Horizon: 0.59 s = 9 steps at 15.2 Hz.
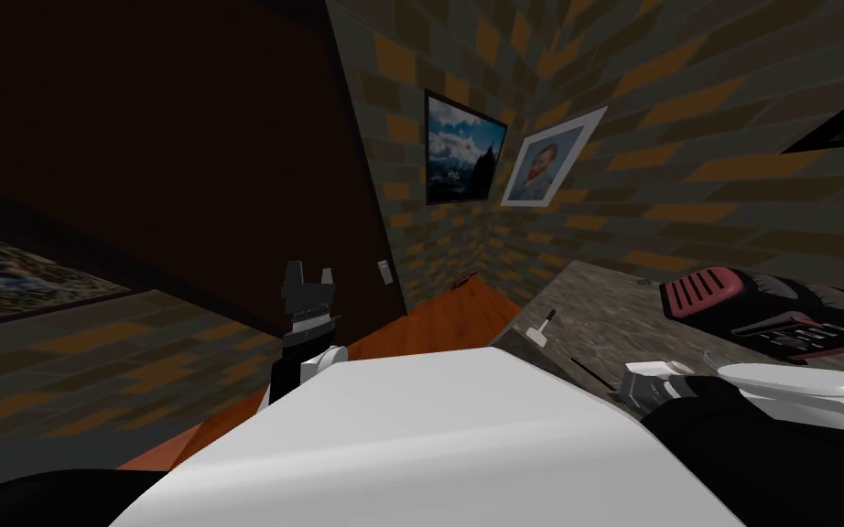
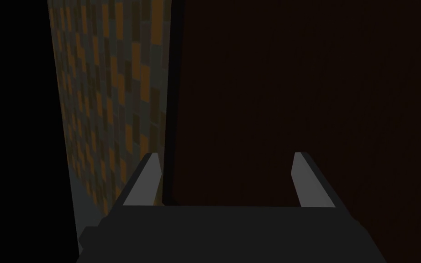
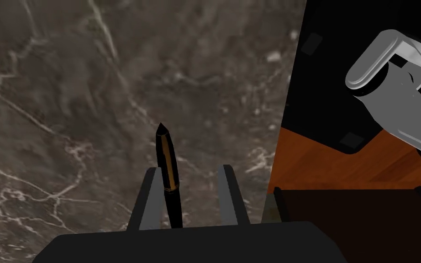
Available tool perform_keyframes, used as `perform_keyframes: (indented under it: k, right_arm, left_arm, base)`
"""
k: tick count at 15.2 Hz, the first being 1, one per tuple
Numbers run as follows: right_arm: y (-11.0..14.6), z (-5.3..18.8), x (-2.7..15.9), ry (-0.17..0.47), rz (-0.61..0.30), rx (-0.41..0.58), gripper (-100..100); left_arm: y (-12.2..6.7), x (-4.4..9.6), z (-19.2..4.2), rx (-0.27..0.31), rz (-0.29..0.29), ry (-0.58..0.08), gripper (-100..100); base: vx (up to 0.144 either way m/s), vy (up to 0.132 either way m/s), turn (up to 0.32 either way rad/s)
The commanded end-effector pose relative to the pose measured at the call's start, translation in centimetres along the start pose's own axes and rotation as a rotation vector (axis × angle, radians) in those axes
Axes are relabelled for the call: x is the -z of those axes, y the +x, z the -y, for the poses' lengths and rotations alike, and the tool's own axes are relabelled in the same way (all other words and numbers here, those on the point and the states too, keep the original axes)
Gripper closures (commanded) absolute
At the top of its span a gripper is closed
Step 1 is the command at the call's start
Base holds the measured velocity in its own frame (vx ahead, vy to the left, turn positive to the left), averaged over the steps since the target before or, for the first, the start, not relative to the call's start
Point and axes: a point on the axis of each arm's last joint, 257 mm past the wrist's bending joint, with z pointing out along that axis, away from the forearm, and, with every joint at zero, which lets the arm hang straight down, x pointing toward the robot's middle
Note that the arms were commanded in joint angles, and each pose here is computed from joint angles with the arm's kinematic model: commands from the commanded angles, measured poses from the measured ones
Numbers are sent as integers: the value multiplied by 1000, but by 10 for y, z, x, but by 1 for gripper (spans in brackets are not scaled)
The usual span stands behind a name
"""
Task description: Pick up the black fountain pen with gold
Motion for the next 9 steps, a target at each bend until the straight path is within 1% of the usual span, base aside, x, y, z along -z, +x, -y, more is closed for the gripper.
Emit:
perform_keyframes:
  k: [1, 3, 4, 8, 9]
  right_arm:
    - [0, 0, 0, 0, 0, 0, 100]
    - [-1, 1, 0, 2, 0, 1, 100]
    - [-7, 4, 6, -10, -9, 11, 100]
    - [-19, 10, 15, -20, -21, 27, 100]
    - [-15, 9, 12, -17, -18, 23, 100]
  left_arm:
    - [0, 0, 0, 0, 0, 0, 0]
    - [0, 0, 0, 0, 0, 0, 0]
    - [0, 0, 0, 0, 0, 0, 0]
    - [0, 0, 0, 0, 0, 0, 0]
    - [0, 0, 0, 0, 0, 0, 0]
  base:
    - [1, -13, 9]
    - [0, 0, 0]
    - [10, 6, -99]
    - [20, 12, -93]
    - [11, 4, -11]
